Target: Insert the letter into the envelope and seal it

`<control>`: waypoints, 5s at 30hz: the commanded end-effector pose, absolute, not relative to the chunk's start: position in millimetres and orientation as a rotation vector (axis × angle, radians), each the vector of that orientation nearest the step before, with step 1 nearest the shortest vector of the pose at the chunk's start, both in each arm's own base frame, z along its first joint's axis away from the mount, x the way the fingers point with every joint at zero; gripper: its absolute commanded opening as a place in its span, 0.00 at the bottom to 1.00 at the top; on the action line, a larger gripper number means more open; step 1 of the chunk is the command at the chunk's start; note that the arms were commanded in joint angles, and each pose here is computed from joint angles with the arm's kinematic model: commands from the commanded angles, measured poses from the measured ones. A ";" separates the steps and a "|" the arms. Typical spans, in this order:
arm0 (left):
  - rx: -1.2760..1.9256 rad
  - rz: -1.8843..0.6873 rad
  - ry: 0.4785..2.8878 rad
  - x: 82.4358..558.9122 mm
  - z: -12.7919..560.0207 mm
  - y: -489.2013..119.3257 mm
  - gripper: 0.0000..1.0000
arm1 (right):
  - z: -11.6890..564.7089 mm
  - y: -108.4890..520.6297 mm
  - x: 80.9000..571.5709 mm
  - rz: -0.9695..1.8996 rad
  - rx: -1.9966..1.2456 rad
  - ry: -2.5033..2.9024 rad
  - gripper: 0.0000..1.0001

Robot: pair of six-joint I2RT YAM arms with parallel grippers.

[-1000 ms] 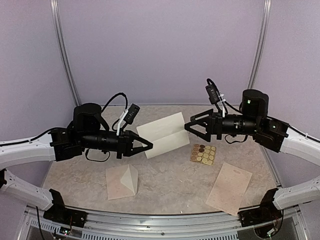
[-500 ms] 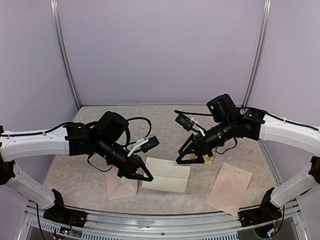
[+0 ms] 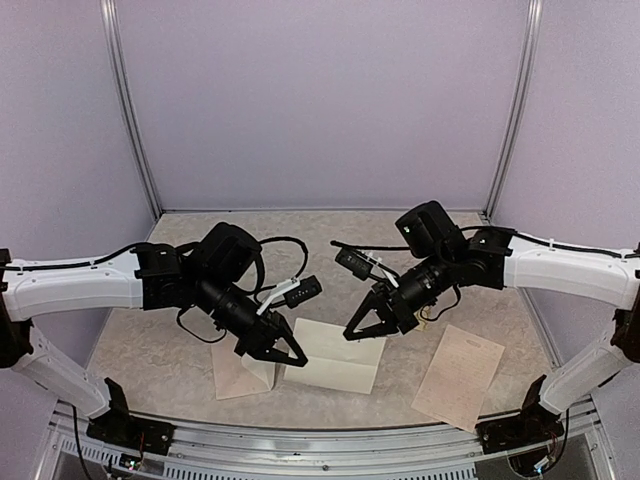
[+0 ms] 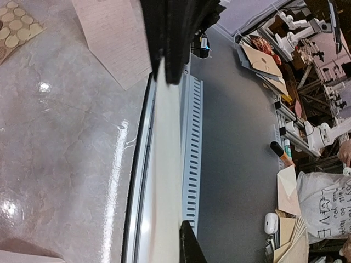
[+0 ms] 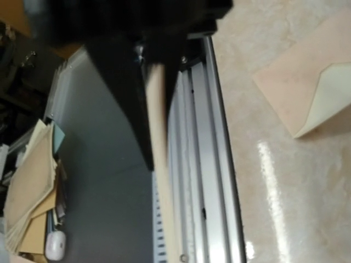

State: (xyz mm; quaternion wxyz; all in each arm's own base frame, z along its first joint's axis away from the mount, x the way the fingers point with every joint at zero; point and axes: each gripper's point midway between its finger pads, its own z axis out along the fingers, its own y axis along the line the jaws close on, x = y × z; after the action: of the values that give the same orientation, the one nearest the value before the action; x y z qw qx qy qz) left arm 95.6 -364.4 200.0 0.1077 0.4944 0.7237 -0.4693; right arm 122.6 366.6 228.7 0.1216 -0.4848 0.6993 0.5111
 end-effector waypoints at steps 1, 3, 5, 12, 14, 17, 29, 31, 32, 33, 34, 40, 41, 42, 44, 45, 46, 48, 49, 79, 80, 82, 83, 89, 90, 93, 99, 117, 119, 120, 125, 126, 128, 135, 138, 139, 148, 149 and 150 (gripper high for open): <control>1.422 -1.422 2.058 99.5 211.5 -368.0 0.22 | 235.8 367.6 122.8 1.481 -1.392 1.996 0.00; 1.370 -1.448 2.035 103.7 215.8 -367.5 0.43 | 243.8 367.5 129.3 1.451 -1.335 1.970 0.00; 1.313 -1.491 1.993 105.2 223.0 -366.5 0.58 | 257.7 366.9 135.2 1.451 -1.262 1.917 0.00; 1.225 -1.576 1.908 103.6 238.8 -366.1 0.58 | 285.2 364.5 134.9 1.528 -1.165 1.806 0.00; 1.213 -1.588 1.881 104.6 245.3 -367.7 0.53 | 282.6 364.6 136.3 1.516 -1.167 1.825 0.00; 1.196 -1.601 1.825 107.7 256.8 -370.9 0.41 | 285.2 365.2 133.5 1.538 -1.176 1.817 0.00; 1.284 -1.589 1.894 99.8 238.2 -374.2 0.00 | 271.6 374.4 120.0 1.640 -1.260 1.845 0.46; 1.305 -1.609 1.891 96.4 238.9 -375.1 0.00 | 269.0 378.4 117.5 1.650 -1.284 1.850 0.46; 1.312 -1.610 1.896 96.1 238.3 -375.6 0.00 | 268.1 380.4 116.1 1.656 -1.296 1.851 0.47; 1.321 -1.610 1.905 95.5 236.5 -376.3 0.00 | 267.0 381.9 114.6 1.661 -1.306 1.854 0.46; 1.331 -1.607 1.917 95.1 234.3 -376.6 0.00 | 266.9 383.6 113.4 1.661 -1.318 1.853 0.46; 1.367 -1.600 1.934 94.2 230.8 -378.7 0.00 | 255.4 391.8 101.0 1.681 -1.390 1.887 0.35; 1.371 -1.604 1.935 94.0 230.6 -379.1 0.00 | 254.5 392.9 98.8 1.684 -1.400 1.886 0.34; 1.373 -1.606 1.934 93.9 230.6 -379.6 0.00 | 252.6 393.9 96.5 1.689 -1.410 1.890 0.33; 1.377 -1.604 1.937 94.3 229.9 -380.3 0.00 | 248.7 395.0 93.6 1.693 -1.422 1.901 0.32; 1.379 -1.606 1.937 94.0 229.9 -380.4 0.00 | 246.0 395.4 92.3 1.696 -1.427 1.911 0.31; 1.381 -1.609 1.935 93.9 230.6 -380.7 0.00 | 243.9 395.9 91.8 1.697 -1.429 1.918 0.30; 1.383 -1.608 1.932 94.3 231.1 -380.7 0.00 | 241.1 396.6 89.4 1.705 -1.437 1.924 0.27; 1.383 -1.607 1.934 94.5 230.5 -380.6 0.00 | 240.4 397.0 88.6 1.709 -1.441 1.920 0.24; 0.042 -0.759 2.456 221.5 101.2 -276.8 0.86 | 228.0 349.7 219.8 1.135 -0.483 1.991 0.00; 0.029 -0.709 2.468 222.4 98.7 -275.3 0.86 | 229.7 346.1 221.0 1.126 -0.468 1.984 0.00; 0.008 -0.645 2.498 222.4 89.7 -274.0 0.88 | 231.6 340.1 221.2 1.115 -0.445 1.971 0.00; -0.001 -0.625 2.509 222.2 86.5 -274.5 0.89 | 233.4 337.9 220.6 1.115 -0.439 1.964 0.00; 0.015 -0.409 2.577 227.5 68.2 -273.6 0.87 | 234.7 330.6 218.3 1.119 -0.417 1.946 0.00; 0.019 -0.370 2.596 228.2 62.8 -274.2 0.85 | 234.6 329.9 218.3 1.120 -0.415 1.944 0.00; 0.043 -0.327 2.626 227.1 50.6 -283.7 0.79 | 235.6 329.5 216.3 1.132 -0.419 1.933 0.00; 0.045 -0.200 2.648 229.1 41.1 -281.3 0.61 | 239.8 327.2 212.6 1.158 -0.422 1.902 0.00; 0.024 -0.536 2.597 232.5 69.5 -339.3 0.00 | 245.0 314.7 212.5 1.132 -0.382 1.887 0.00; 0.014 -0.661 2.564 235.0 81.0 -359.4 0.00 | 245.4 312.2 213.9 1.118 -0.368 1.893 0.00; 0.009 -0.714 2.548 236.7 85.9 -368.5 0.00 | 245.9 311.1 214.6 1.112 -0.362 1.895 0.00; 0.018 -0.875 2.507 243.9 96.8 -410.5 0.00 | 243.6 307.3 215.8 1.090 -0.345 1.920 0.00; 0.026 -0.894 2.501 245.7 97.8 -419.5 0.00 | 244.0 305.0 218.3 1.072 -0.328 1.921 0.00; 0.039 -0.924 2.488 248.3 100.6 -431.9 0.01 | 243.7 302.2 220.0 1.057 -0.311 1.930 0.00; 0.089 -0.993 2.411 249.6 118.6 -444.2 0.55 | 241.9 289.2 223.0 1.026 -0.210 1.980 0.00; 0.082 -0.946 2.398 247.5 123.9 -425.4 0.60 | 239.8 285.4 222.9 1.030 -0.154 2.019 0.00; 0.077 -0.924 2.395 246.2 124.1 -416.9 0.60 | 240.1 285.6 222.9 1.041 -0.139 2.023 0.00; 0.045 -0.814 2.462 252.4 93.8 -345.4 0.62 | 201.0 310.6 225.5 1.102 -0.036 2.214 0.00; 0.052 -0.811 2.471 252.3 90.5 -342.1 0.62 | 195.4 314.3 226.4 1.107 -0.018 2.233 0.00; 0.061 -0.826 2.466 253.7 89.3 -341.8 0.62 | 187.8 317.0 227.1 1.105 -0.002 2.260 0.00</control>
State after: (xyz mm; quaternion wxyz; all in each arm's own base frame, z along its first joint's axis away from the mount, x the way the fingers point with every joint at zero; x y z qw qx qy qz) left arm 254.5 -351.4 98.4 0.2743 0.0019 0.9114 -0.3068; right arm 224.3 305.7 204.8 0.3543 -0.0372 0.8378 0.4139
